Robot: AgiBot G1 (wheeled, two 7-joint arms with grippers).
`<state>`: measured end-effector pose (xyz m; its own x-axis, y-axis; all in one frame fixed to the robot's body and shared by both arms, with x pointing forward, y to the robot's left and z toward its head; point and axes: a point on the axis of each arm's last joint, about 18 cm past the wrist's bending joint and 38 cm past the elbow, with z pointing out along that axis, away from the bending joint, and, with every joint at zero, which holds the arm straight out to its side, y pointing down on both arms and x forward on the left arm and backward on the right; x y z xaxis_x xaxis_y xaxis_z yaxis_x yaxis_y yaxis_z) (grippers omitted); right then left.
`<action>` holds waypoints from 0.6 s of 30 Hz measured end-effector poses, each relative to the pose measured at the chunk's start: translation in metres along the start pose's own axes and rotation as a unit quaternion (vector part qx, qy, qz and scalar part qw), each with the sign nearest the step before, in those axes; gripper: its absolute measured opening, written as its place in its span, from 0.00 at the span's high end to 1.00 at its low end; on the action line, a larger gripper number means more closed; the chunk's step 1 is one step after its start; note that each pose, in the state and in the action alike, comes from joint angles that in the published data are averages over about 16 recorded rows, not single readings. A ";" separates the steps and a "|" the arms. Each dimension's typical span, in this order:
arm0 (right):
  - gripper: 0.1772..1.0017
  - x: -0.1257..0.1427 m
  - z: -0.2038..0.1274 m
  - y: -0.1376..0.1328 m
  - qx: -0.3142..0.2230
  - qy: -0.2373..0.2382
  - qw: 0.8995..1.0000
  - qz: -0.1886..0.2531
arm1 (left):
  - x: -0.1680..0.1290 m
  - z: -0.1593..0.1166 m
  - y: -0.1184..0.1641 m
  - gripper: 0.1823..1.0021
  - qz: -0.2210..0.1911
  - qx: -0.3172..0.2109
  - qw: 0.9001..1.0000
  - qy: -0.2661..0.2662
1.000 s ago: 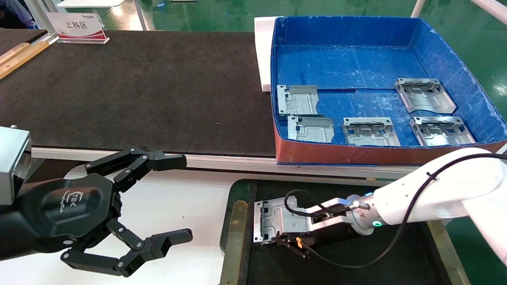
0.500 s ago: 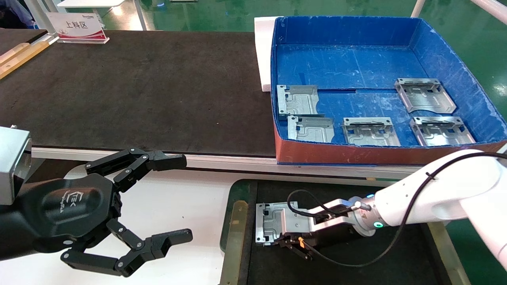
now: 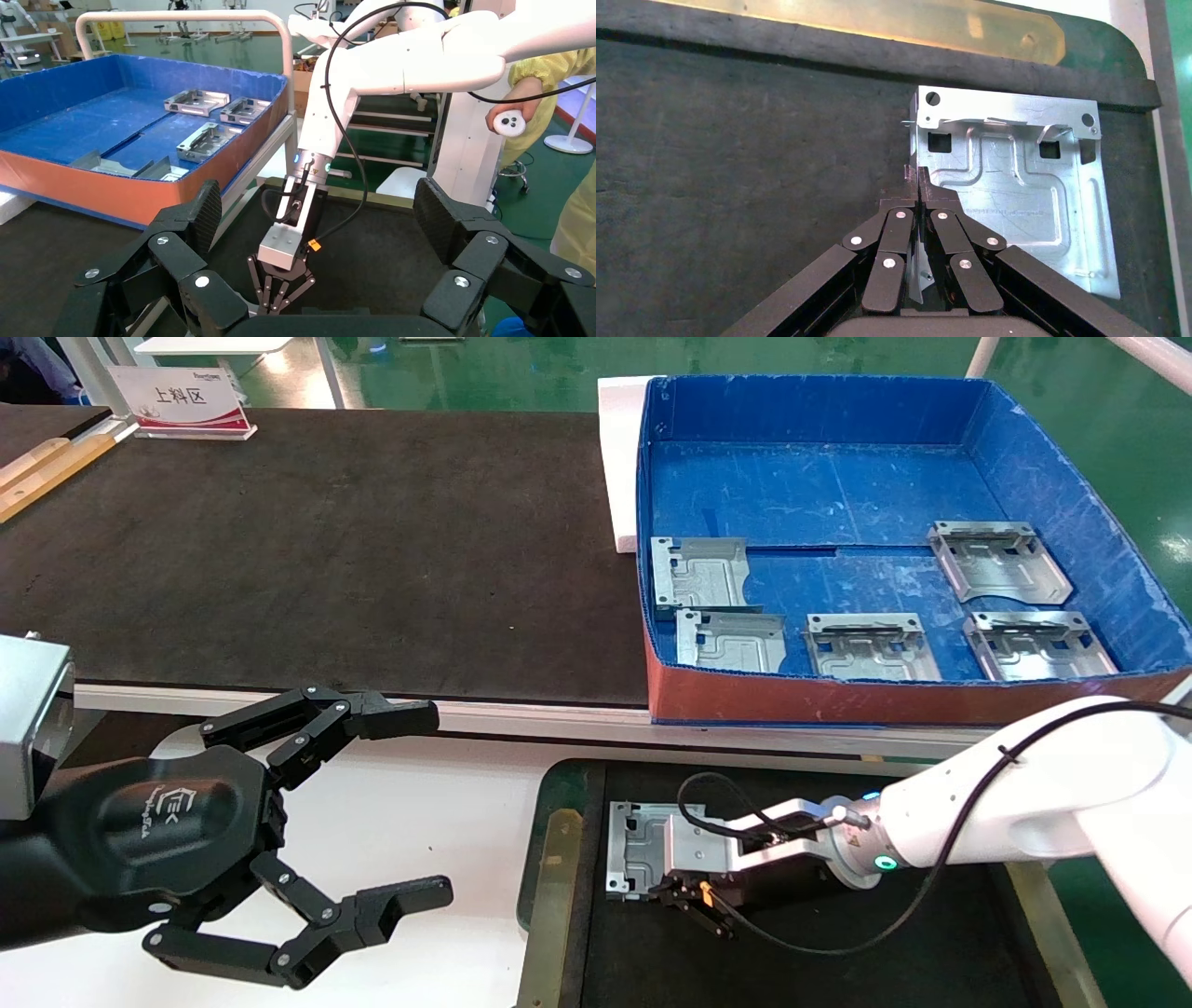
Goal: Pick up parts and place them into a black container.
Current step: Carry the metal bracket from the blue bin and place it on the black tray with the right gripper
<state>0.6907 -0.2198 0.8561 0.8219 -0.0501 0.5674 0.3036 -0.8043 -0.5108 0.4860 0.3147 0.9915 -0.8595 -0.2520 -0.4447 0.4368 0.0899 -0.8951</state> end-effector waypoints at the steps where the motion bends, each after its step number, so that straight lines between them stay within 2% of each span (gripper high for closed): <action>1: 0.98 0.000 0.000 0.000 0.000 0.000 1.000 0.001 | 0.000 0.000 0.000 0.00 0.000 0.000 1.000 0.000; 12: 0.97 0.002 -0.004 -0.001 0.006 0.003 1.000 0.004 | 0.000 0.000 0.000 0.00 0.000 0.000 1.000 0.000; 18: 0.93 0.010 -0.020 -0.009 0.026 0.013 1.000 0.005 | 0.000 0.000 0.000 0.00 0.000 0.000 1.000 0.000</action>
<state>0.6864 -0.2248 0.8787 0.8129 -0.0742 0.5777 0.3195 -0.7725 -0.5488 0.4860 0.3147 0.9915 -0.8595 -0.2520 -0.4447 0.4368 0.0899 -0.8951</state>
